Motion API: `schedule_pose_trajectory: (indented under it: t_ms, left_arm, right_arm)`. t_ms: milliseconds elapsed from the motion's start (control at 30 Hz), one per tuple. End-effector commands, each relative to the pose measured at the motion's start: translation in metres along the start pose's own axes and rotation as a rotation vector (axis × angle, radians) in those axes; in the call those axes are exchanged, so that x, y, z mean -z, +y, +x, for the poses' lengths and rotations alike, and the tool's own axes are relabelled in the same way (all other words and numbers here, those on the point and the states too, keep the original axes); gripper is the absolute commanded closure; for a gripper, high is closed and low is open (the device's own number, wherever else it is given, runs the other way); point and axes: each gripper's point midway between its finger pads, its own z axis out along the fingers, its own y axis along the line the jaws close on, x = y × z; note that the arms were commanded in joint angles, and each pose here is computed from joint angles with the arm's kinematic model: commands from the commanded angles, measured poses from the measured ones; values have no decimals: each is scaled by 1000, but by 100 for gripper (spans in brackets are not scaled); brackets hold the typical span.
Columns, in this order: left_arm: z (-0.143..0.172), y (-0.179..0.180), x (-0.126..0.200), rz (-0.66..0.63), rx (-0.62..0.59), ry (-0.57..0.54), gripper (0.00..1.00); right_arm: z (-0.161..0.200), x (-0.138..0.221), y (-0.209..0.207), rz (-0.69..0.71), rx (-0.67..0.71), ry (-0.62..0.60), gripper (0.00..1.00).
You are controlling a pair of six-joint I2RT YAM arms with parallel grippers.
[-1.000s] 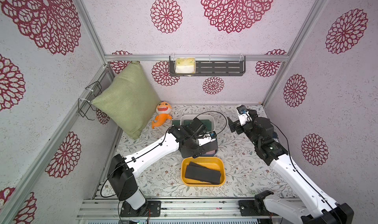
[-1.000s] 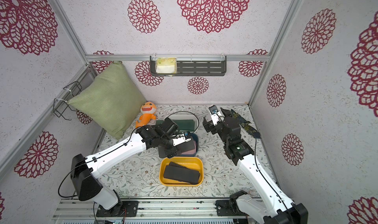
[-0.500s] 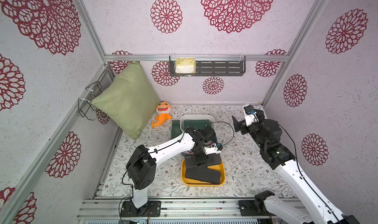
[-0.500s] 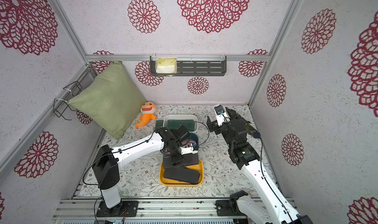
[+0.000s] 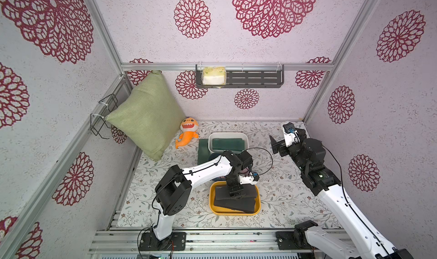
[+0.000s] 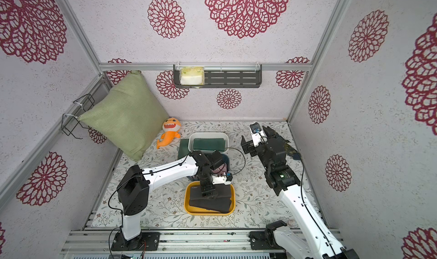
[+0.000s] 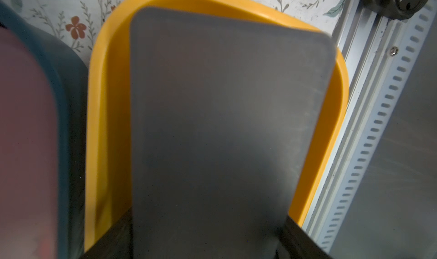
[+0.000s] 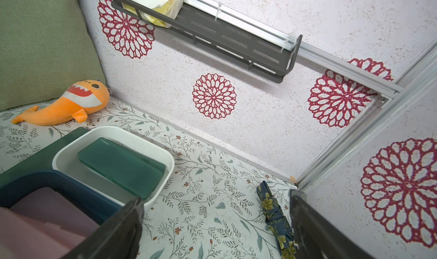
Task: Place the pencil cases by color into the storage box
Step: Place the pencil case at the storage box.
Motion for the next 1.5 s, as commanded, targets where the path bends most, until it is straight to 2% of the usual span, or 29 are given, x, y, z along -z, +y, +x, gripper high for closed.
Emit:
schedule_pose_trajectory:
  t_ms: [0, 500, 833, 867, 900, 1267, 1467]
  left_arm:
    - [3, -1, -12, 7, -22, 40, 41]
    - [8, 0, -26, 41, -8, 93, 39]
    - [4, 4, -26, 30, 0, 116, 26]
    - [4, 4, -27, 30, 0, 119, 12]
    - [3, 4, -26, 28, 1, 120, 3]
    - [3, 3, -25, 7, -8, 135, 3]
    - [1, 7, -12, -50, -20, 132, 3]
  right_arm:
    - [-15, 7, -6, 7, -29, -57, 2]
    - [-14, 7, -7, 2, -33, -60, 1]
    - [-13, 8, -7, -8, -34, -65, 1]
    - [-14, 8, -6, -9, -32, -66, 1]
    - [-14, 8, -6, -11, -33, -67, 1]
    - [-16, 11, -5, -19, -34, -78, 1]
    - [-17, 12, -5, -23, -34, -82, 1]
